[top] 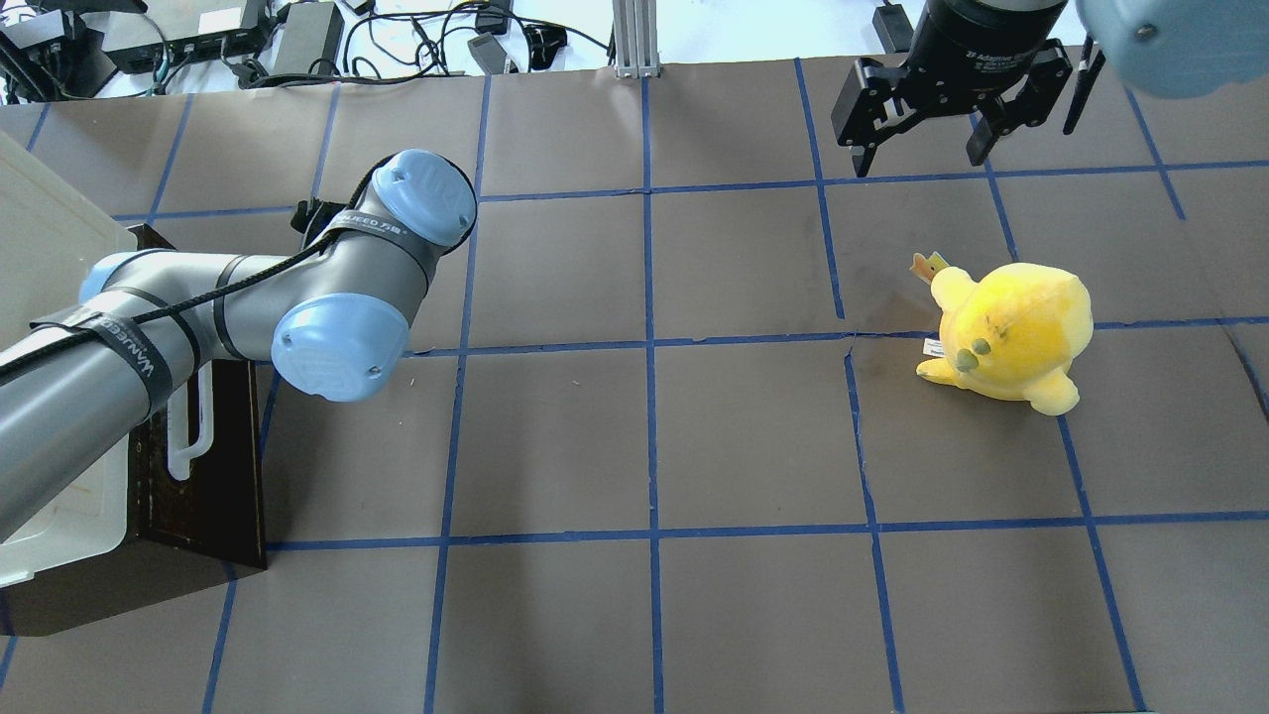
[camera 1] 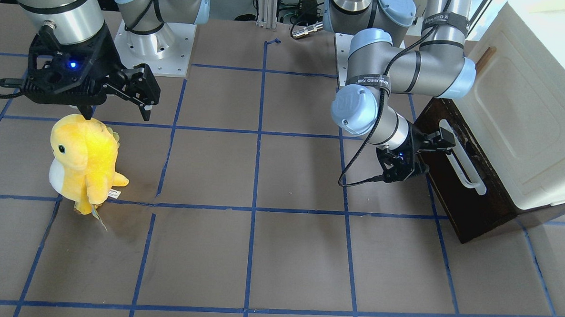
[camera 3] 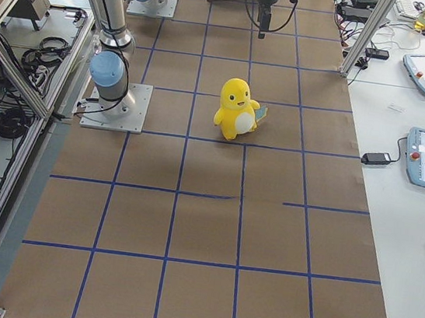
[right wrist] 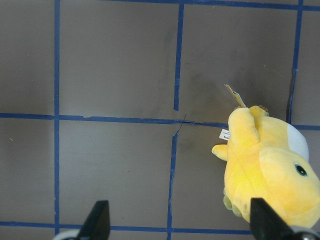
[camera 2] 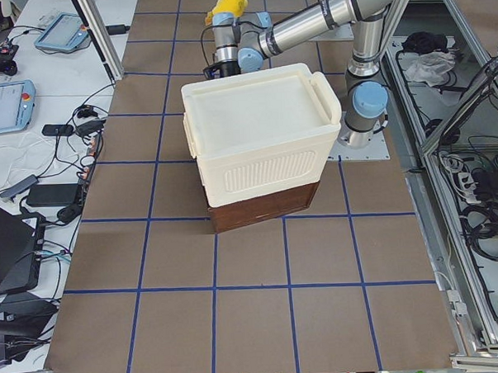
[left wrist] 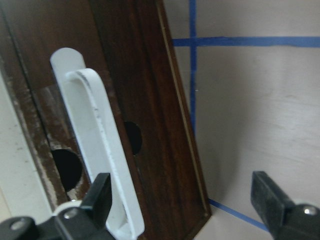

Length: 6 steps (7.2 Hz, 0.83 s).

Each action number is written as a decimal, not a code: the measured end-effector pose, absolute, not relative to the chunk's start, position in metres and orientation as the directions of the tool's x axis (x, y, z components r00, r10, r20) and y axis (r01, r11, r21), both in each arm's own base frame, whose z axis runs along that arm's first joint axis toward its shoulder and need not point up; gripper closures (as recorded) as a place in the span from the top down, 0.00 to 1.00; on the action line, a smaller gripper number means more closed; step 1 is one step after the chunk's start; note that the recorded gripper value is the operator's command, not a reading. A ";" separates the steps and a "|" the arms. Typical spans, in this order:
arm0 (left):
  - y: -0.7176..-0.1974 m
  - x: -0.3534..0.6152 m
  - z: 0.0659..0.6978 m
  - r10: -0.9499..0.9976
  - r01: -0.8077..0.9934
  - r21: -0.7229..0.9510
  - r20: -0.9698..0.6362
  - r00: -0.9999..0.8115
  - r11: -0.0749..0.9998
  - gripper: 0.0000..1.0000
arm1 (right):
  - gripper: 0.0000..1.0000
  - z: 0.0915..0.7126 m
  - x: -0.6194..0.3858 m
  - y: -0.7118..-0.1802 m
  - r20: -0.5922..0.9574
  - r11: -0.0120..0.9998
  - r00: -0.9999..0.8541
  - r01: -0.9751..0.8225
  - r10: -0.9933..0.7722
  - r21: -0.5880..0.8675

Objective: Pull drawer sideways
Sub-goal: 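Move the left gripper down to the white handle on the dark drawer, then close the left gripper around the white strap handle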

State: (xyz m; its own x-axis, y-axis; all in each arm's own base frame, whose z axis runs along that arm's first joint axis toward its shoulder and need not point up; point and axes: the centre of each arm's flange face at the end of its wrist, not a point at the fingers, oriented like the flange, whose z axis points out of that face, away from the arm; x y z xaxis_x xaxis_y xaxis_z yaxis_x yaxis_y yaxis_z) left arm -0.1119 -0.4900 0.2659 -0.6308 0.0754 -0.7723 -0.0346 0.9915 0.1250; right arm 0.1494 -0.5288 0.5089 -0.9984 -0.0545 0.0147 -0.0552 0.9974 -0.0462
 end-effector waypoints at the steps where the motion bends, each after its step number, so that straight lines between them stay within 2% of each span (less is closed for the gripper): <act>1: -0.487 -0.111 0.255 0.100 -0.031 0.150 -0.781 -0.616 0.988 1.00 | 1.00 0.509 0.149 -0.529 0.015 0.997 -0.998 -0.055 -0.055 -0.046; 6: -0.490 -0.099 0.237 0.170 -0.008 0.197 -0.863 -0.475 0.980 0.98 | 1.00 0.509 0.149 -0.529 0.015 0.997 -0.998 -0.055 -0.054 -0.046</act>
